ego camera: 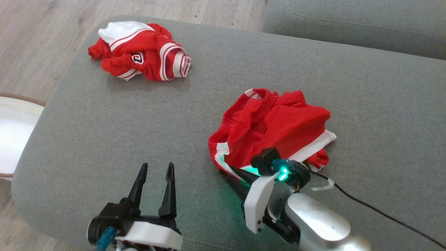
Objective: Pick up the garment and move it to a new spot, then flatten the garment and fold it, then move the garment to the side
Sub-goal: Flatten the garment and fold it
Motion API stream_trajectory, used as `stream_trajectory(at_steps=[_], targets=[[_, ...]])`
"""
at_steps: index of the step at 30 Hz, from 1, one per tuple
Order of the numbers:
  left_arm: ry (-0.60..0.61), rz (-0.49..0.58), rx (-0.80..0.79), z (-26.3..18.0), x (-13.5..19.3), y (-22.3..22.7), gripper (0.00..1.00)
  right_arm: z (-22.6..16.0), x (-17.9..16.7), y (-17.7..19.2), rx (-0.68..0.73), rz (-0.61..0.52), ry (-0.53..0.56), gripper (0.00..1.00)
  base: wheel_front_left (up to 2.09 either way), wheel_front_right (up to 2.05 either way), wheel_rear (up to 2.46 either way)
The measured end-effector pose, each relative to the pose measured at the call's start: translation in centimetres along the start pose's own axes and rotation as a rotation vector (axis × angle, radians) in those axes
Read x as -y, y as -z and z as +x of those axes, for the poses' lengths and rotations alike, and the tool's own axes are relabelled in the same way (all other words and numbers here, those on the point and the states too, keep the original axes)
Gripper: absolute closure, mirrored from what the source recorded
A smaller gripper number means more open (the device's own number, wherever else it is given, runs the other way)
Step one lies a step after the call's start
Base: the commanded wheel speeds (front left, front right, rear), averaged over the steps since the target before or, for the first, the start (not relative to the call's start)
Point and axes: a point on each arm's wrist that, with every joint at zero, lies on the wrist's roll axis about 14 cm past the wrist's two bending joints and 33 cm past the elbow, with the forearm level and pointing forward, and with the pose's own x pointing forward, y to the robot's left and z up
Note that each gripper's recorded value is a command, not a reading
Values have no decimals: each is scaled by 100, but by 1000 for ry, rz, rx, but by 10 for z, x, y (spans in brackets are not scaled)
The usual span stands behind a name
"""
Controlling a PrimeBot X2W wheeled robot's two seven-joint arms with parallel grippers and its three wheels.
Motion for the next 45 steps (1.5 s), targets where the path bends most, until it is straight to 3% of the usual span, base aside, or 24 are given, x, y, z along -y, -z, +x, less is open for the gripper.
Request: stream_trajectory(at_steps=[5,10,17,22,26,32,38,40,42,43,45], targets=[[18,1,-4,2,5,1,0,-4,0,-8,55,3,5,0,0,0,0],[44,7,1,5,13,0,0,-16,19,-29,159,21,78,0,0,0,0],[83,16,8,10,23,-3,0,-56,93,-50,299,79,328,0,0,0,0],[85,16,-6,12,24,1,0,-85,150,-16,238,129,527,0,0,0,0],[72,16,-26,13,20,6,0,-94,176,3,173,142,605,0,0,0,0],[44,16,-44,13,12,11,0,-91,191,27,78,180,639,0,0,0,0],[20,18,-64,12,4,18,0,-77,199,25,41,182,624,0,0,0,0],[18,19,-69,13,3,19,0,-75,199,31,10,189,618,52,0,0,0],[19,20,-70,14,3,20,0,-73,199,32,-8,188,614,77,0,0,0],[20,20,-70,14,4,20,0,-72,199,32,-15,190,611,100,0,0,0],[23,21,-74,15,5,21,0,-71,196,31,-19,190,601,100,0,0,0]])
